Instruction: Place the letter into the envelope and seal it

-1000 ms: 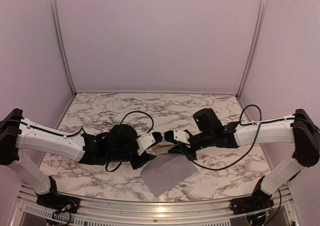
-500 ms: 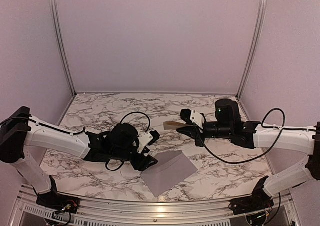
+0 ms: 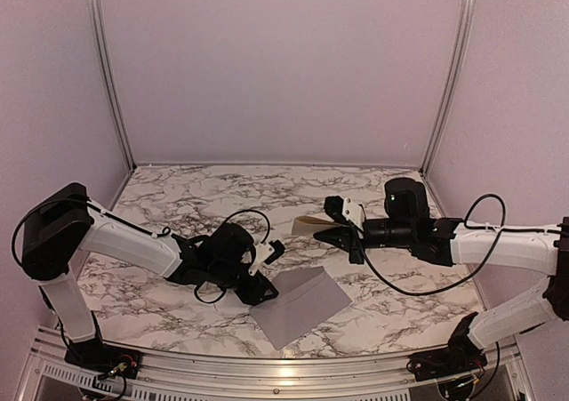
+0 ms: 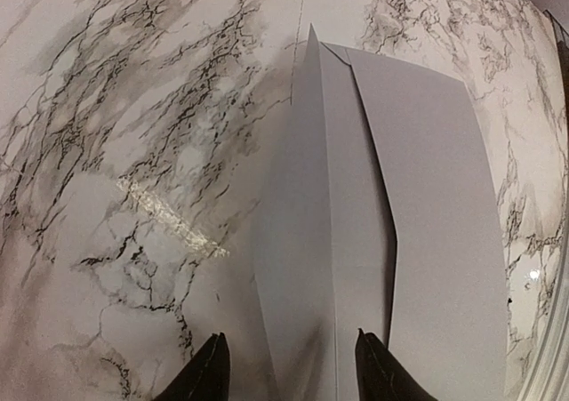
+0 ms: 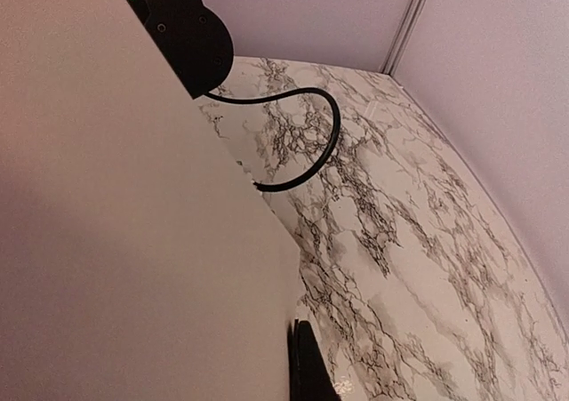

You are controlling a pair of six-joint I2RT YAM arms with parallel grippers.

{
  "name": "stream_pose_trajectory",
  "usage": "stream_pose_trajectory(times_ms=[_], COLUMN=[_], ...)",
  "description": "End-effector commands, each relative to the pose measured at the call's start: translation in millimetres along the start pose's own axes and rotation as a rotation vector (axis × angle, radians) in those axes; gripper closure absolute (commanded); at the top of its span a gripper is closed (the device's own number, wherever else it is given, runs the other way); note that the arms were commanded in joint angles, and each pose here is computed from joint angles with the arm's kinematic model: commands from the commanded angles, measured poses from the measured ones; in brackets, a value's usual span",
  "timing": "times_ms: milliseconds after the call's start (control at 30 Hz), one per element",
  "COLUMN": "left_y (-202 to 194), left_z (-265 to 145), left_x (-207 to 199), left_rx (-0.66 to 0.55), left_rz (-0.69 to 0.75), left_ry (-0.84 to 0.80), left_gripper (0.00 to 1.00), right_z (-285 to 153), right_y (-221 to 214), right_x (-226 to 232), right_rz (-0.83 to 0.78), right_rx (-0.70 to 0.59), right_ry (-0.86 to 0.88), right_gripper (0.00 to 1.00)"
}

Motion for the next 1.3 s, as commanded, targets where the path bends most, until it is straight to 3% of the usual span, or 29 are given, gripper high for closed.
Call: stream_pose_trajectory(times_ms=[0, 133, 400, 600, 800, 867, 933, 1067, 1133, 1200, 1267], left_y=[9, 23, 53, 72, 77, 82, 87, 93, 96, 99, 103], left_z=[1, -32, -126, -163, -159, -159, -159, -156, -152, -150, -150], left_x=[-3, -8, -60, -93, -125, -133, -138, -147, -150, -151, -151], left_rx=[-0.016, -0.114, -0.408, -0.568, -0.583, -0.6, -0.621, -0.634, -0.637, -0.646, -0.664], left_rz=[0.006, 0.083, 0.38, 0.491, 0.572, 0.585, 0.586, 0.599, 0.599, 0.592, 0.567], left_ry=[-0.014, 0.003, -0.127, -0.199, -0.264, -0.254, -0.232, -0.236, -0.226, -0.212, -0.186], left_gripper=[0.47, 0.37, 0.24, 0.25, 0.33, 0.4, 0.53, 0.62, 0.75, 1.0, 1.0], right_z=[0, -2, -10, -11, -11, -10, -8, -6, -6, -7, -8], right_y=[10, 17, 32, 43, 48, 49, 48, 49, 50, 51, 53], right_x=[-5, -1, 14, 26, 33, 35, 38, 43, 44, 46, 46], right_rz=[-0.003, -0.005, -0.021, -0.046, -0.068, -0.073, -0.077, -0.089, -0.094, -0.102, -0.108], right_rx=[-0.037, -0.067, -0.162, -0.205, -0.216, -0.216, -0.212, -0.213, -0.214, -0.218, -0.222], right_ry=[0.013, 0.049, 0.159, 0.232, 0.253, 0.262, 0.277, 0.296, 0.301, 0.308, 0.303], right_gripper=[1.0, 1.0, 1.0, 1.0, 1.0, 1.0, 1.0, 1.0, 1.0, 1.0, 1.0])
Point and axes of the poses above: each gripper's point midway between its finger pads, its own z axis out along the fingers, its own x axis along the line the jaws close on, y = z × x, the point moved 5 cm from there along -z, back along the fingers, and after that the axes turned 13 degrees about -z, right-handed, at the moved point
